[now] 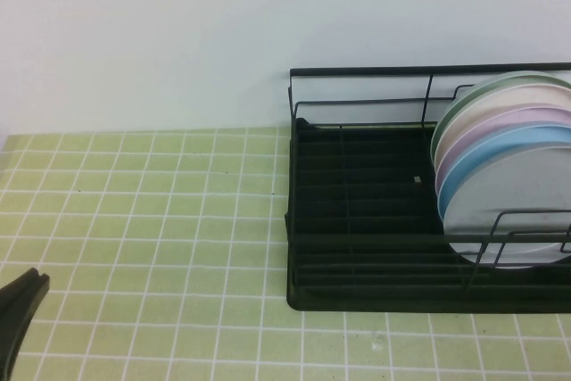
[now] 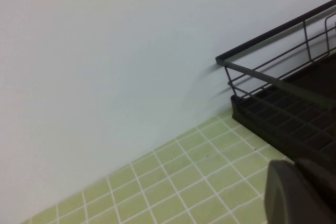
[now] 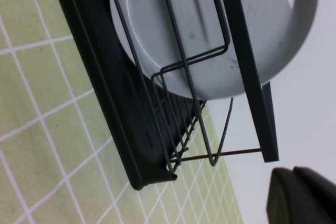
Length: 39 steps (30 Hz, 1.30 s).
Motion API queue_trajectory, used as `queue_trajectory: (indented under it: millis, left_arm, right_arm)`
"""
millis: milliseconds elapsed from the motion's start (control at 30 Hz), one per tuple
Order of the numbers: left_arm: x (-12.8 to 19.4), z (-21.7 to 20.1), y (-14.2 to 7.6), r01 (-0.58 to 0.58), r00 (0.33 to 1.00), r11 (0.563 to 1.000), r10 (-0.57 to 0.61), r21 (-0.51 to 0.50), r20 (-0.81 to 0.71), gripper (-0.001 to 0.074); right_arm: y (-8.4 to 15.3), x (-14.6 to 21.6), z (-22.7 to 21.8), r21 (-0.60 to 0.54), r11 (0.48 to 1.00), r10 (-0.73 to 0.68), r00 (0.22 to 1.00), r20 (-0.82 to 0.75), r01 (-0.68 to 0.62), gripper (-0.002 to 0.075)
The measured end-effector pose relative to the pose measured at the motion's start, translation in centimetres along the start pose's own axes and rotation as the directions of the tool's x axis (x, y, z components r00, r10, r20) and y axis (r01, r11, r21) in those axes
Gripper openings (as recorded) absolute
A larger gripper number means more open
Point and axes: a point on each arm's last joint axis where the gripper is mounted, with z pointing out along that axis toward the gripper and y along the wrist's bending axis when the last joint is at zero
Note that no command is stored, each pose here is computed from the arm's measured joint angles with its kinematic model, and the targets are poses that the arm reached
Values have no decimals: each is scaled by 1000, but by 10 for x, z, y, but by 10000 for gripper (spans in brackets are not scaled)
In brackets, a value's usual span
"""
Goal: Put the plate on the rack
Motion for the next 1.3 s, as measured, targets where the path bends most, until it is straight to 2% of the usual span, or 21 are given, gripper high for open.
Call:
queue_trajectory:
  millis: [467, 500, 533, 567, 600, 667, 700, 767, 833, 933, 1100, 1300]
  left_arm:
    - [-1, 0, -9, 1, 1000, 995, -2, 102, 5, 0]
    - [-1, -1, -10, 1, 1000, 995, -2, 105, 6, 0]
    - [-1, -1, -10, 1, 1000, 994, -2, 106, 6, 0]
    - [-1, -1, -10, 1, 1000, 994, -2, 111, 6, 0]
    - [-1, -1, -10, 1, 1000, 994, -2, 111, 6, 0]
    - [-1, -1, -10, 1, 1000, 994, -2, 112, 6, 0]
    - [-1, -1, -10, 1, 1000, 994, -2, 112, 6, 0]
    - [-1, -1, -11, 1, 1000, 993, -2, 116, 6, 0]
    - [-1, -1, -12, 1, 1000, 991, -1, 131, 7, 0]
    - [-1, -1, -13, 0, 1000, 989, -2, 145, 8, 0]
    - [-1, -1, -14, 0, 1000, 988, -2, 151, 8, 0]
    - [-1, -1, -14, 0, 1000, 988, -2, 156, 8, 0]
  right_arm:
    - [0, 0, 0, 1, 1000, -8, 1000, -4, 8, -1]
    - [0, 0, 0, 1, 1000, 28, 1000, -4, -28, -1]
    - [0, 0, 0, 1, 989, 148, 989, -2, -148, -1]
    - [0, 0, 0, 0, 942, 337, 942, 1, -337, -1]
    - [0, 0, 0, 0, 851, 525, 851, 0, -525, -1]
    - [0, 2, 0, 12, 659, 752, 659, -14, -752, -1]
    - [0, 3, 0, 25, 580, 815, 580, -19, -814, -1]
    - [0, 5, 0, 44, 503, 865, 502, -27, -863, -1]
    - [0, 6, 0, 54, 453, 892, 452, -34, -890, -1]
    - [1, 6, 0, 52, 442, 897, 440, -35, -896, -1]
    - [1, 5, 0, 48, 325, 946, 324, -27, -944, -1]
    - [1, 5, 0, 48, 322, 947, 320, -33, -946, -1]
